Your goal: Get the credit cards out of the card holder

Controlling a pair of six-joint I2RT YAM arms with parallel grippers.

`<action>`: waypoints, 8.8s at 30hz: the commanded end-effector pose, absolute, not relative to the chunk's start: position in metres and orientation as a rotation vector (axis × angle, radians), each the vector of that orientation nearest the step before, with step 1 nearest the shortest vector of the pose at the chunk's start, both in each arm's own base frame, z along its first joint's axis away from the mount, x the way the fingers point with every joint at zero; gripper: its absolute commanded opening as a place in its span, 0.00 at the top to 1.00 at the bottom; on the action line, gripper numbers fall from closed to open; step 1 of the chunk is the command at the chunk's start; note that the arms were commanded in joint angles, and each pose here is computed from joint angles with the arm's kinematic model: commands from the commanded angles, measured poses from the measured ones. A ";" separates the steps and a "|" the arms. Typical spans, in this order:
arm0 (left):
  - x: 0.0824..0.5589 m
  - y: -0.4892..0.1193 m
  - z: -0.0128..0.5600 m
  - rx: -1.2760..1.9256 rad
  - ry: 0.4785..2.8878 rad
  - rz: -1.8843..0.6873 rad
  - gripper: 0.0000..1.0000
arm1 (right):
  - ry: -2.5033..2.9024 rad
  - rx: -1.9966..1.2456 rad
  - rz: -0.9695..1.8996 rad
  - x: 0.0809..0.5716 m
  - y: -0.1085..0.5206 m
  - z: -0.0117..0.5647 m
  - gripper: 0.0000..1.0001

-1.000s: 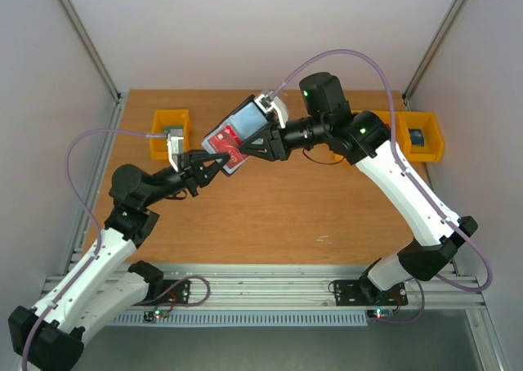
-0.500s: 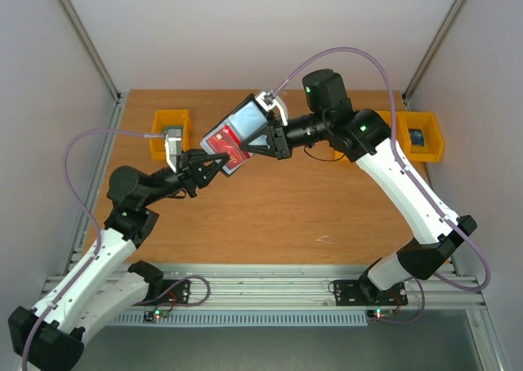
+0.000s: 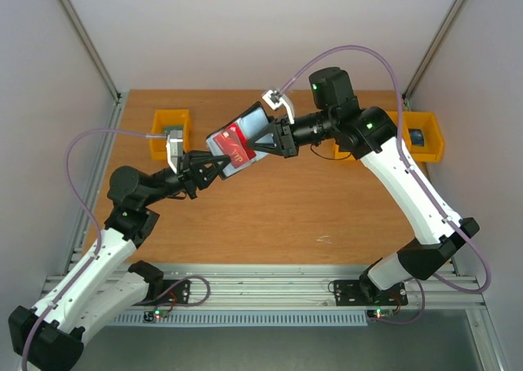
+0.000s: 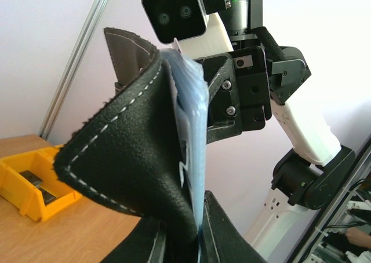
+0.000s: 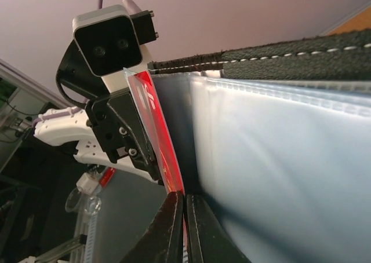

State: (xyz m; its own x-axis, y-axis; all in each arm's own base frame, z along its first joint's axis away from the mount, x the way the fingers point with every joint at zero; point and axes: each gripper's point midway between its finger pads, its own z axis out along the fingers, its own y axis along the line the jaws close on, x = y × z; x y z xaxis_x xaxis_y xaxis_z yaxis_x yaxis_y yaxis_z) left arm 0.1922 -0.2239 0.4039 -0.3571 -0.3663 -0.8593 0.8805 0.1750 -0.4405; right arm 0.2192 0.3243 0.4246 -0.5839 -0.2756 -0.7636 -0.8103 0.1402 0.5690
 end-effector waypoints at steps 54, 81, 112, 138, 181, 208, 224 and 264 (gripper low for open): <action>0.294 -0.216 0.086 0.186 2.349 -1.123 1.00 | 2.325 -0.780 1.155 0.221 0.211 0.363 0.99; 0.293 -0.132 0.220 0.136 1.936 -0.635 0.01 | 2.332 -0.995 1.042 0.204 0.231 0.371 0.99; 0.145 -0.229 0.340 1.188 1.369 -1.186 1.00 | 1.869 -1.806 0.454 0.168 0.332 0.343 0.92; 0.306 -0.148 0.419 -0.691 1.644 -1.529 1.00 | 0.395 -1.301 -0.748 0.269 0.400 0.452 0.46; 0.301 -0.158 0.416 -0.673 1.655 -1.578 1.00 | 0.588 -1.301 -0.853 0.320 0.395 0.457 0.99; 0.303 -0.151 0.407 -0.673 1.643 -1.514 0.38 | 0.663 -1.311 -0.811 0.331 0.383 0.451 0.99; 0.304 -0.070 0.347 -0.558 1.577 -0.998 0.01 | 1.560 -1.429 -0.551 0.418 0.105 0.322 0.99; 0.421 -0.113 0.259 -0.383 1.927 -0.952 0.01 | 1.745 -1.741 -0.755 0.541 -0.150 0.106 0.99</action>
